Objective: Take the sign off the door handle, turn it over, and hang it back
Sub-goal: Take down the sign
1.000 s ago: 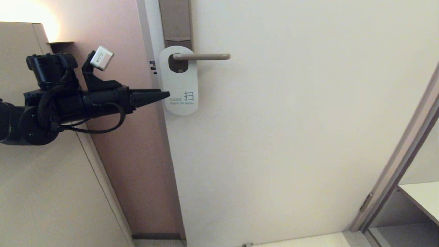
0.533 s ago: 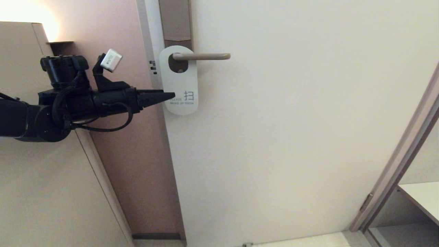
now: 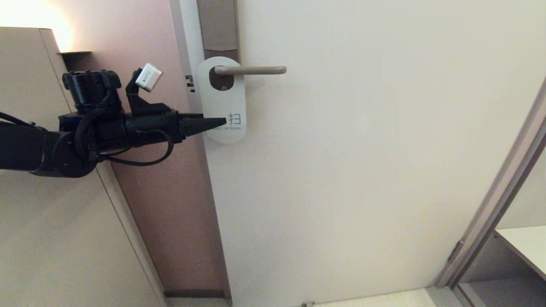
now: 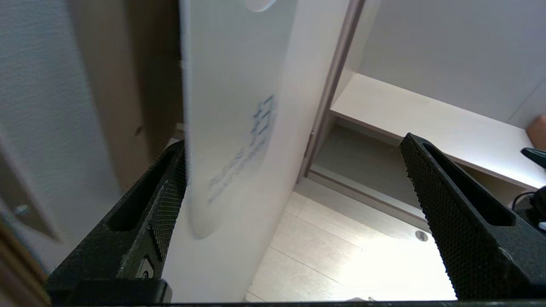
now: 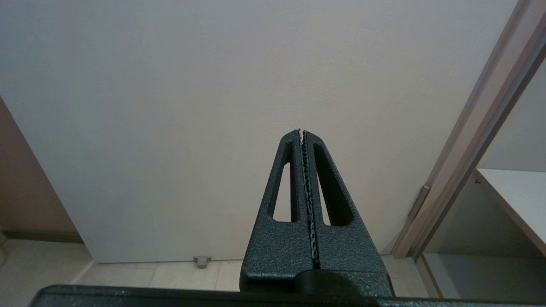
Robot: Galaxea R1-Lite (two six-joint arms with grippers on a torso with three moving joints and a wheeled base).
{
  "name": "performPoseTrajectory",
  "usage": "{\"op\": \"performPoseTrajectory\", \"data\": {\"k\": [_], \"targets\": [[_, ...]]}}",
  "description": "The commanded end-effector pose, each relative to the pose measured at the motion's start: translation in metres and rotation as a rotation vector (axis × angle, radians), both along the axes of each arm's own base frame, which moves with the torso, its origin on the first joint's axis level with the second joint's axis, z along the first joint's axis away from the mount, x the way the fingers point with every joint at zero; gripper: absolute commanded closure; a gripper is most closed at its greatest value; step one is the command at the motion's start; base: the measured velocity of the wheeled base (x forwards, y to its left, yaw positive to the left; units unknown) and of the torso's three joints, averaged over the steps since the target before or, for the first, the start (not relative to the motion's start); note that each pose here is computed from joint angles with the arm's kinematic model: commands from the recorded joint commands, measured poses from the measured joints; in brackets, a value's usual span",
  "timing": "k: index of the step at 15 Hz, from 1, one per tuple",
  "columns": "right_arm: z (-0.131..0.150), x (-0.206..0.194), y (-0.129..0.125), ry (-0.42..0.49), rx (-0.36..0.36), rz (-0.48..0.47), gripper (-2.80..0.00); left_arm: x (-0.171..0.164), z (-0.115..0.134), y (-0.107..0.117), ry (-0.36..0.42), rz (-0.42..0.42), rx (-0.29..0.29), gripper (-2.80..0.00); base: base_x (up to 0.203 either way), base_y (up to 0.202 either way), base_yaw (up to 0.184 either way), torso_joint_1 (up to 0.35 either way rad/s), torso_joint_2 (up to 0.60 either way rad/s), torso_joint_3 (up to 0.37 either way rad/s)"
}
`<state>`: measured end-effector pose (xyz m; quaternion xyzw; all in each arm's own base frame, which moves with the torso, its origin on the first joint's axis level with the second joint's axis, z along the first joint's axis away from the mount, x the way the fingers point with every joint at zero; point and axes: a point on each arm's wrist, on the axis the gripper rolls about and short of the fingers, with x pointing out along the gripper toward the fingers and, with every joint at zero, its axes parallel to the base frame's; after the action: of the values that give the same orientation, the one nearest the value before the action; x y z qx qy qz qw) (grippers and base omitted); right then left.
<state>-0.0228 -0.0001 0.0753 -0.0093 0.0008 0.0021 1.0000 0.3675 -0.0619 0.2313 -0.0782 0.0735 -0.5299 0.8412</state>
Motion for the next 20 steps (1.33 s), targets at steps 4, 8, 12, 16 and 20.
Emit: {"op": "performPoseTrajectory", "data": {"k": [4, 8, 12, 16, 20], "targets": [[0.0, 0.0, 0.0, 0.0, 0.0, 0.0, 0.0, -0.005, 0.005, -0.014, -0.012, -0.044, -0.004, -2.8, 0.0, 0.0, 0.0, 0.0, 0.0, 0.0], [0.0, 0.0, 0.0, 0.0, 0.0, 0.0, 0.0, -0.006, 0.006, -0.02, -0.02, -0.058, -0.004, -2.8, 0.0, 0.0, 0.0, 0.0, 0.0, 0.0], [0.0, 0.0, 0.0, 0.0, 0.0, 0.0, 0.0, 0.005, 0.006, -0.022, -0.031, -0.055, -0.006, -2.8, 0.0, 0.0, 0.0, 0.0, 0.0, 0.0], [0.0, 0.0, 0.0, 0.0, 0.0, 0.0, 0.0, 0.006, 0.009, -0.03, -0.046, -0.074, -0.009, -2.8, 0.0, 0.0, 0.0, 0.0, 0.0, 0.0], [0.0, 0.0, 0.0, 0.0, 0.0, 0.0, 0.0, 0.005, 0.008, -0.036, -0.041, -0.087, -0.01, -2.8, 0.0, 0.0, 0.0, 0.0, 0.0, 0.0]]}}
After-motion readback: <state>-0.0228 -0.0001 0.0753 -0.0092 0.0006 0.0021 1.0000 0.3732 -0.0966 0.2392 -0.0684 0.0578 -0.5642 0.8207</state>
